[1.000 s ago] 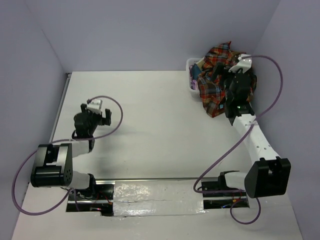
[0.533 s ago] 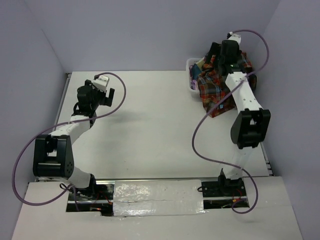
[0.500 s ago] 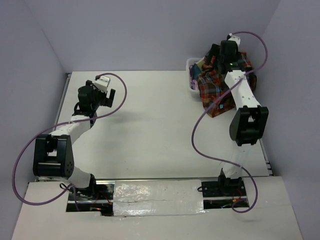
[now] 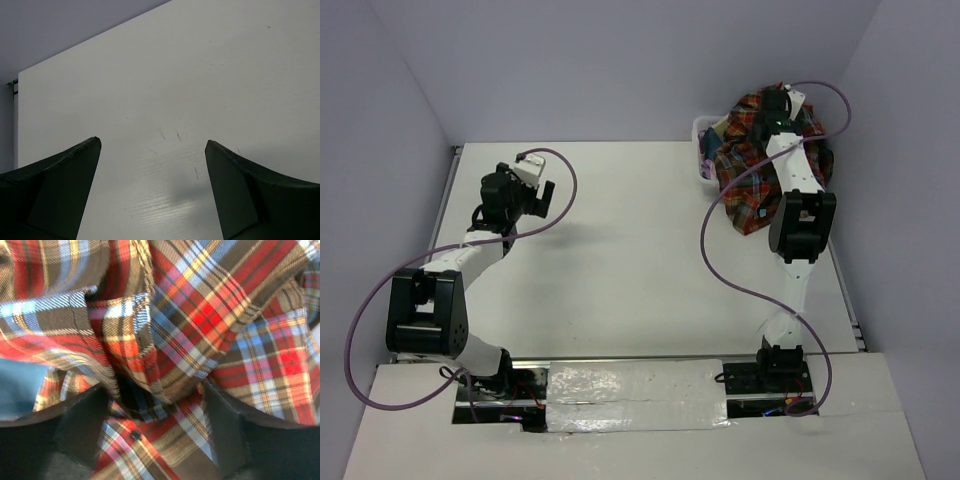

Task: Fold and stack the long sleeve shirts
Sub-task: Grab the shirt from the pile, then move the shirt to the center of the board

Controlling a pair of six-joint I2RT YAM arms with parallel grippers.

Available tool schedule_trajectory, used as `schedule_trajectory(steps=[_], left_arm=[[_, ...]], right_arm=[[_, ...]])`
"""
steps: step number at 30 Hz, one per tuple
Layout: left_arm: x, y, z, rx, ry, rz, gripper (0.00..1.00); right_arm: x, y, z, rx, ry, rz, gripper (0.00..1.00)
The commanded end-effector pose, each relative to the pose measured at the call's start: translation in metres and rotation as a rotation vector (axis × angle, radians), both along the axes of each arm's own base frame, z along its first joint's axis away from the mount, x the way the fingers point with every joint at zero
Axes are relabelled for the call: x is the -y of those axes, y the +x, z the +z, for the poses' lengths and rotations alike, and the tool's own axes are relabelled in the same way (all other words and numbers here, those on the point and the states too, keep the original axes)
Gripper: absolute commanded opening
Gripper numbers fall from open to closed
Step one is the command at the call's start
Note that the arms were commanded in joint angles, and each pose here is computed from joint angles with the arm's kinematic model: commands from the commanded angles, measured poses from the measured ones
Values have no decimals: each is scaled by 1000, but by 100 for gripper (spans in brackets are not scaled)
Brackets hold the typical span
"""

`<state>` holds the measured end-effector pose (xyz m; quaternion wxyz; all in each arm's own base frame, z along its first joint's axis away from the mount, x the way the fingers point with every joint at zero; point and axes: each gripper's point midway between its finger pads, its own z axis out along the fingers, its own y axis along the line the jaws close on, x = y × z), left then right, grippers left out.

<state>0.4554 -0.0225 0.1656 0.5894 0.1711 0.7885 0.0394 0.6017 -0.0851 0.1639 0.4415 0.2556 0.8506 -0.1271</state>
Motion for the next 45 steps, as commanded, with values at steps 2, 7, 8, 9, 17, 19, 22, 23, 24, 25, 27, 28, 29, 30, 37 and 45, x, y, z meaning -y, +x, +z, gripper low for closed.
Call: schedule_trajectory(steps=[2,7,8,9,17,19,22,23,24,25,27,28,29,30,37,45], left_arm=[[-2,3,10,29,15,16,99],[-4,1,17,41,18,34,99],[-5,0,17,41,17,39,99],[-5,-1,17,39,3,47,99],[-3,-4,31,48,-154,110,99],[-10,-7,43,71,-185,168,99],[-22,-14,65,105,-239,242,99],[-28,-16,71,118,-251,266,99],[-32,-18,78,132,-268,287,99],[-37,-21,89,156,-305,311,99],[-57,-29,105,182,-351,378,99],[-64,-32,111,188,-367,397,99],[-79,-35,128,215,-382,431,99],[-83,-39,126,181,-392,444,99],[-101,-73,177,266,-261,438,99],[-86,-114,179,292,-132,377,99]], right_arm=[[2,34,37,175,-59,23,54],[-5,31,76,214,-133,88,0],[-9,22,109,264,-151,98,0],[-11,13,107,247,-174,104,0],[-133,-132,316,675,-496,329,0],[-170,-186,378,858,-500,476,0],[-211,-257,442,1065,-404,733,0],[-220,-276,458,1123,-394,799,0],[-228,-292,472,1179,-368,853,0],[-238,-316,493,1260,-357,933,0],[-259,-328,506,1315,-307,1028,0],[-268,-325,506,1316,-284,1055,0],[-278,-319,503,1307,-241,1080,0],[-292,-311,494,1272,-205,1118,0],[-486,-214,350,807,162,1418,0],[-550,-214,166,250,319,1377,100]])
